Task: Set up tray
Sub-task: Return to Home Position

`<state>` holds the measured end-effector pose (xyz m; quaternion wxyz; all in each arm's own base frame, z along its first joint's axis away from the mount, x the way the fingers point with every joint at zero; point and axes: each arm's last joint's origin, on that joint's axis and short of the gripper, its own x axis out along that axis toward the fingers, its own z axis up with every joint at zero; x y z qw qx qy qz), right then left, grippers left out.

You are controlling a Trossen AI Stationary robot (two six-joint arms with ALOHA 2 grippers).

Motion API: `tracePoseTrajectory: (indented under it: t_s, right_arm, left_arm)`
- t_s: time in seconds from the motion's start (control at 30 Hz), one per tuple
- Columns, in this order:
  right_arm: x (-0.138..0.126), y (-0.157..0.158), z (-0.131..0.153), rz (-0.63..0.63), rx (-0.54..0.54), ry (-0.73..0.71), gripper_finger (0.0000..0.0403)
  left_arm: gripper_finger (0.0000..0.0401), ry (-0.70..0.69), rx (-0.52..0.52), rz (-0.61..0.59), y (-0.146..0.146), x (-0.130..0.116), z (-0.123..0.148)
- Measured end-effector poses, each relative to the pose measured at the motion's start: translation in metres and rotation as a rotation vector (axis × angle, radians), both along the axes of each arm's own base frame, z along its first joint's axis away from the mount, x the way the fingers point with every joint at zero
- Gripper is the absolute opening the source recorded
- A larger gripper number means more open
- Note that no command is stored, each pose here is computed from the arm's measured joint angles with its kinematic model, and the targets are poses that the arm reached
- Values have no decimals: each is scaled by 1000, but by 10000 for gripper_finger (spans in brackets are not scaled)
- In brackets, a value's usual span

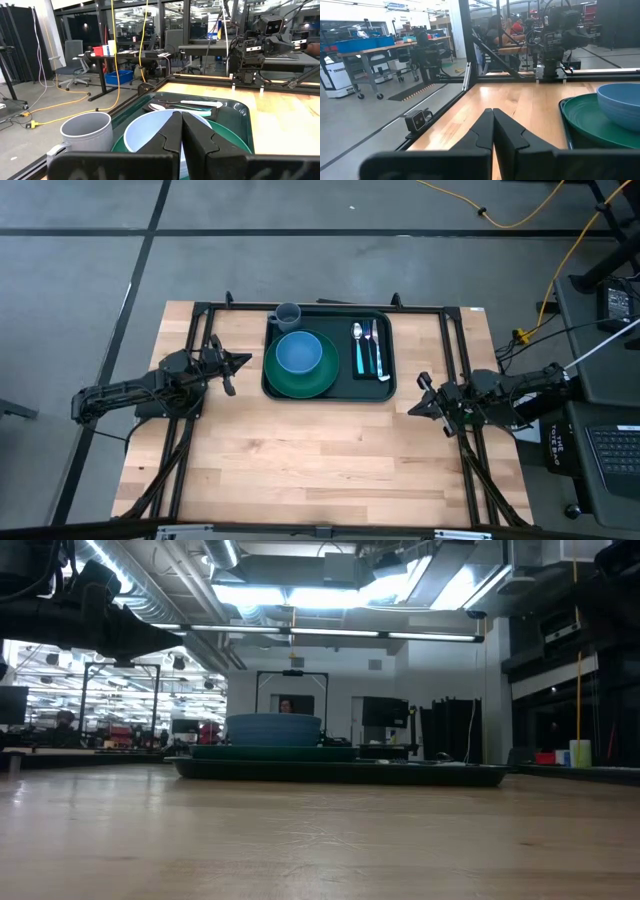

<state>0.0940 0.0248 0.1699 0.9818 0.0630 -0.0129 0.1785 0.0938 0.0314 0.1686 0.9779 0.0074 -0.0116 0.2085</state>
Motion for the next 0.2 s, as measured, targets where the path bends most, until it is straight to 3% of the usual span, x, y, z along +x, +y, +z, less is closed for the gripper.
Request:
tracePoseTrajectory:
  t_s: [0.2]
  right_arm:
    - [0,0,0,0,0,0,10]
  left_arm:
    - [5,0,0,0,0,0,0]
